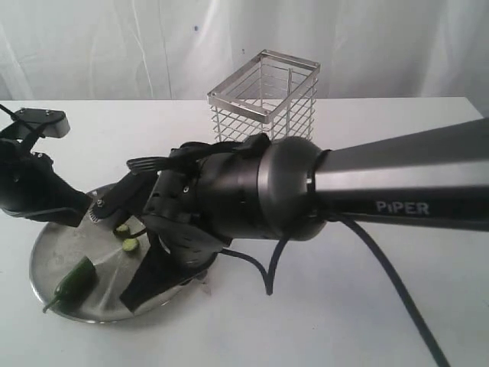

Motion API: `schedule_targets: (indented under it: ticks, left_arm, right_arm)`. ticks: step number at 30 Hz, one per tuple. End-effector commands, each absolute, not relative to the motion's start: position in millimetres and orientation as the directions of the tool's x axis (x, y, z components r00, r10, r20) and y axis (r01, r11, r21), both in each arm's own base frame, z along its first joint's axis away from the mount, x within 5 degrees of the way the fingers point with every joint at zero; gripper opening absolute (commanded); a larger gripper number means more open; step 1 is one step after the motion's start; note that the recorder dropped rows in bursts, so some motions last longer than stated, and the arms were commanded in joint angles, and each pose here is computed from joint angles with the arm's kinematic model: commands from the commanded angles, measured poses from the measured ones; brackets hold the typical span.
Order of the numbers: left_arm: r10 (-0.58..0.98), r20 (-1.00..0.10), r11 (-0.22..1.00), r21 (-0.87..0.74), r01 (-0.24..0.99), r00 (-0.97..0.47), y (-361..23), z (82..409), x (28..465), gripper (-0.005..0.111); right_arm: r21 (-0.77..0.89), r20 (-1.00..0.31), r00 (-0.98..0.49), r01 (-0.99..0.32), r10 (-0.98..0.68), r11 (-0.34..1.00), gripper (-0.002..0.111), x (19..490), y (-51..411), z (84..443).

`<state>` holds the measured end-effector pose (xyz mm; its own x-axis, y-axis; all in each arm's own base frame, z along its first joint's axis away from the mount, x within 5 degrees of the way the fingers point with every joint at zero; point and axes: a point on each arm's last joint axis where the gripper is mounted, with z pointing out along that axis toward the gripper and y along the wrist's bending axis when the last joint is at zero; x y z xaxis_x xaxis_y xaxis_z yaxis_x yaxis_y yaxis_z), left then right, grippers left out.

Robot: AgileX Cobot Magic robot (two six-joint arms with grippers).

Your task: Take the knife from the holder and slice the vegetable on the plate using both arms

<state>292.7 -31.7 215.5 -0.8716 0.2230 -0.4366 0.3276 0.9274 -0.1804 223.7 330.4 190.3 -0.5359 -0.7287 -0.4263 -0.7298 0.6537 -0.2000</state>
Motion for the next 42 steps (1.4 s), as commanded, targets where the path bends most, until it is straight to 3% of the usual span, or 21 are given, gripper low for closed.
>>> schedule_targets:
  ticks: [1,5,9,17,31,35,40,42]
  left_arm:
    - [0.215,-0.462,0.916,-0.210,0.342,-0.860,-36,222,288,0.000]
    - [0.175,-0.496,0.919,-0.228,0.322,-0.851,-38,220,281,0.000]
    - [0.158,-0.516,0.926,-0.219,0.308,-0.842,-37,221,277,0.000]
    - [0.132,-0.551,0.926,-0.229,0.301,-0.824,-37,230,275,0.000]
    - [0.127,-0.549,0.924,-0.238,0.300,-0.826,-38,231,274,0.000]
    - [0.118,-0.555,0.922,-0.247,0.298,-0.823,-39,234,273,0.000]
    - [0.142,-0.640,0.921,-0.195,0.338,-0.755,-38,258,264,0.006]
    - [0.145,-0.678,0.919,-0.178,0.352,-0.721,-38,271,256,0.008]
  right_arm:
    - [-0.153,-0.508,-0.540,-0.710,-0.671,0.687,0.000,229,333,199]
    - [-0.043,-0.562,-0.598,-0.670,-0.572,0.741,0.000,241,335,194]
    - [0.018,-0.537,-0.671,-0.615,-0.511,0.789,0.000,255,328,182]
    - [0.132,-0.518,-0.715,-0.610,-0.470,0.781,0.000,270,331,165]
    - [0.150,-0.463,-0.749,-0.594,-0.474,0.791,0.001,282,340,143]
    - [0.140,-0.468,-0.735,-0.610,-0.490,0.780,0.018,282,340,144]
    - [0.147,-0.569,-0.681,-0.636,-0.461,0.758,0.054,285,343,168]
    - [0.158,-0.625,-0.653,-0.643,-0.428,0.749,0.057,285,344,184]
